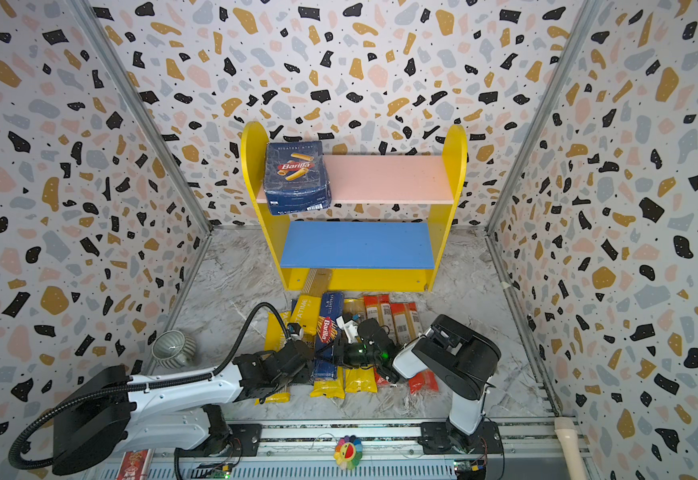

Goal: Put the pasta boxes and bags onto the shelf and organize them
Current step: 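Lift the blue Barilla spaghetti box upright with the right gripper toward the shelf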

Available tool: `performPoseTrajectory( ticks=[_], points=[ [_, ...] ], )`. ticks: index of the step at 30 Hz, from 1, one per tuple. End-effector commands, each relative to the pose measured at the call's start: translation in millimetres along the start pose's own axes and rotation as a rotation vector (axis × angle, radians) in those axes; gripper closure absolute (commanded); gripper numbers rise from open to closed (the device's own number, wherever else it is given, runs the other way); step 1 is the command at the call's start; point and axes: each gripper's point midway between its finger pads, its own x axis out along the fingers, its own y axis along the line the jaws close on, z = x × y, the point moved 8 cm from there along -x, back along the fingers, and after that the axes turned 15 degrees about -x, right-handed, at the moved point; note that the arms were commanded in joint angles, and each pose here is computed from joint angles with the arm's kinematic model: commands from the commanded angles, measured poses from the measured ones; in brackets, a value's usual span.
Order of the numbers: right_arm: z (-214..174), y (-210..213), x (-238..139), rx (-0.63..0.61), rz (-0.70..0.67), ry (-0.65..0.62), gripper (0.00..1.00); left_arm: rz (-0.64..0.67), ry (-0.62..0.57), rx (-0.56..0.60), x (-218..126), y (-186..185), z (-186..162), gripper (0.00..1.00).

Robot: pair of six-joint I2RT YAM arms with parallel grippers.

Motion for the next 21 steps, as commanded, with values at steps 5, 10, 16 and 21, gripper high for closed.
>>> performPoseTrajectory(
  ticks=[5,10,16,21],
  points=[
    [3,28,3,-0.058,0.109,-0.017,0.62,-0.326,0.033,-0.021,-26,-58,7,0.46],
    [3,30,-13,-0.053,0.124,-0.042,0.70,-0.265,-0.024,-0.012,-40,-45,13,0.44],
    [10,46,-26,-0.104,0.112,-0.042,0.73,-0.176,-0.133,-0.034,-63,-20,25,0.31],
    [12,60,-39,-0.135,0.110,-0.049,0.76,-0.144,-0.192,-0.042,-81,-6,32,0.10]
  ],
)
